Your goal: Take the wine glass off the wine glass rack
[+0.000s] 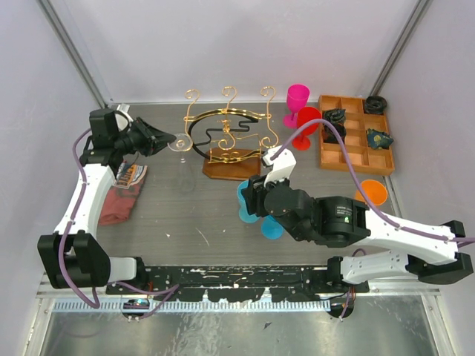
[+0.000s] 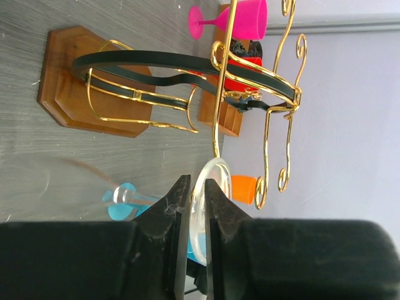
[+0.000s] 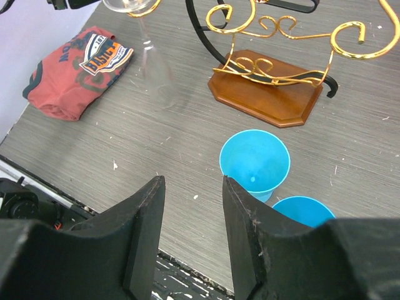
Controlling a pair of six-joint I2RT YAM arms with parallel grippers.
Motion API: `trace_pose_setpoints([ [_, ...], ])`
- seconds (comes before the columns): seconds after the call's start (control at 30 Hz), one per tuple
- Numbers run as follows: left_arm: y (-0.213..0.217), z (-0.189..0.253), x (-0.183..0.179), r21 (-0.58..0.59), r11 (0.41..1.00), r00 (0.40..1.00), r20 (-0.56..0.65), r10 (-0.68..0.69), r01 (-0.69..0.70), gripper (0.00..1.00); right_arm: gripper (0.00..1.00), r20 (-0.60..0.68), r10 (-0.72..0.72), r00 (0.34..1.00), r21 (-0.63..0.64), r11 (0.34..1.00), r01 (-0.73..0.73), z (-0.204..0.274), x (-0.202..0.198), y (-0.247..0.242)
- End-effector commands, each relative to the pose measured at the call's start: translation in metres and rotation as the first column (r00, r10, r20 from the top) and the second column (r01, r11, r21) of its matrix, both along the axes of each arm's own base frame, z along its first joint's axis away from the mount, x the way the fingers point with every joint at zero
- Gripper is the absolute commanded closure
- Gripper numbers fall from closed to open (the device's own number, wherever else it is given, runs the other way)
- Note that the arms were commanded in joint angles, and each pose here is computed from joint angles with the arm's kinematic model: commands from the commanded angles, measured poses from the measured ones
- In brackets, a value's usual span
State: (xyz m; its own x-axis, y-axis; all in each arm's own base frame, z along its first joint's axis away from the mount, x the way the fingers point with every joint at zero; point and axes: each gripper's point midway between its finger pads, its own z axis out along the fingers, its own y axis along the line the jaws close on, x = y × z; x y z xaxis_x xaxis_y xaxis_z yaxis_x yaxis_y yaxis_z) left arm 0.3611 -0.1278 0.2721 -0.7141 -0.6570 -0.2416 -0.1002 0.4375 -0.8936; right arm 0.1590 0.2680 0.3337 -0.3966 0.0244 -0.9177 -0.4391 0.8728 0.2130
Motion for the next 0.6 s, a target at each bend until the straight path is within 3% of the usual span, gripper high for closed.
trace_pose_setpoints([
  [0.0, -0.0055, 0.0063, -0.0054, -0.021, 0.999, 0.999, 0.032, -0.041, 0.042, 0.8, 0.53, 0.014, -0.06, 0.998, 0.072, 0.996, 0.059, 0.0132, 0.0047, -0.0156],
  [0.23, -0.007, 0.0079, -0.0066, -0.027, 0.998, 0.998, 0.038, -0.054, 0.055, 0.99, 0.53, 0.016, -0.071, 0.997, 0.082, 0.994, 0.07, 0.0154, 0.0051, -0.0207],
  [0.57, -0.0101, 0.0126, -0.0111, -0.048, 0.996, 0.996, 0.061, -0.071, 0.074, 1.0, 0.53, 0.013, -0.074, 0.997, 0.067, 0.995, 0.073, 0.0119, 0.0054, -0.0216],
])
